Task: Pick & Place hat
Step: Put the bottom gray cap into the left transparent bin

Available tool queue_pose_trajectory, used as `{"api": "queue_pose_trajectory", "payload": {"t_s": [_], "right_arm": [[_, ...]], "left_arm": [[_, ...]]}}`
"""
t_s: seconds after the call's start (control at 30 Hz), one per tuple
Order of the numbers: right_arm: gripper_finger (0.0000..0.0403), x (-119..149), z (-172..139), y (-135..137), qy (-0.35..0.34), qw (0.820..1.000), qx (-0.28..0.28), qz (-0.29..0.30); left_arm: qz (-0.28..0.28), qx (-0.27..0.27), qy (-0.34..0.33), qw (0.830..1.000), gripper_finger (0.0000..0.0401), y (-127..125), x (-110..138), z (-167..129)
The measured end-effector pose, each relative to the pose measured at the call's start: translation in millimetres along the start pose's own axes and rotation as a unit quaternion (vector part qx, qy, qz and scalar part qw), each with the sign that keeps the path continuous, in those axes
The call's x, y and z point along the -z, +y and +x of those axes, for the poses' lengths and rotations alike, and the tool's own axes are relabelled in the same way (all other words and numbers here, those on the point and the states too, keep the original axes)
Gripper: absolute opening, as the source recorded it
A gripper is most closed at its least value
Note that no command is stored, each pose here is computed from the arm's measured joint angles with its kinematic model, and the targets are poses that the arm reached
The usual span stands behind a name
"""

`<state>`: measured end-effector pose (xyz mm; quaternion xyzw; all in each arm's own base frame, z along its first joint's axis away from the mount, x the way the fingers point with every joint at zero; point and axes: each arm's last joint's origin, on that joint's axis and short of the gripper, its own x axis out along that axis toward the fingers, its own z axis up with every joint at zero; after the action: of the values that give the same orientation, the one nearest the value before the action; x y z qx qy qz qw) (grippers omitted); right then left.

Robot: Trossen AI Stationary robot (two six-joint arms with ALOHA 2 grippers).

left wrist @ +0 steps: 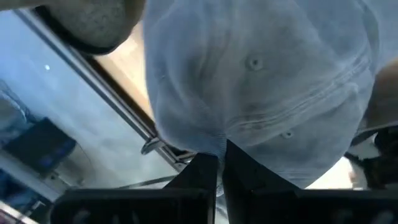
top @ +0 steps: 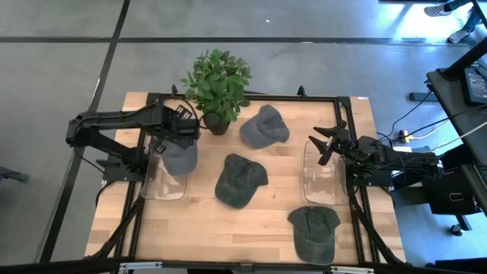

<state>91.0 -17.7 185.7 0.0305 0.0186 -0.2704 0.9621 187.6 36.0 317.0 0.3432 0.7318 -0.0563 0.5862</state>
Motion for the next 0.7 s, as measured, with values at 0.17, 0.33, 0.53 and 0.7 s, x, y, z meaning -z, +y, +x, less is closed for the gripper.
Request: {"api": "queue_pose_trajectory", "payload": {"t_s": [0.17, 0.33, 0.53, 0.7], "right_arm": [[0.0209, 0.0, 0.0, 0.0, 0.0, 1.0, 0.0, 0.002], [0.0209, 0.0, 0.0, 0.0, 0.0, 1.0, 0.0, 0.002], [0.0209, 0.0, 0.0, 0.0, 0.0, 1.0, 0.0, 0.003], [0.0209, 0.0, 0.0, 0.0, 0.0, 1.0, 0.0, 0.013]], "left_arm": [[0.009, 0.031, -0.012, 0.999, 0.0004, 0.1, -7.0, 3.3], [0.009, 0.007, -0.007, 1.0, 0.0004, -2.6, -4.1, -0.8], [-0.07, -0.014, -0.02, 0.997, 0.0004, -4.8, 11.9, -7.7], [-0.079, -0.059, -0.027, 0.995, 0.0004, -10.2, 37.5, -17.5]]}}
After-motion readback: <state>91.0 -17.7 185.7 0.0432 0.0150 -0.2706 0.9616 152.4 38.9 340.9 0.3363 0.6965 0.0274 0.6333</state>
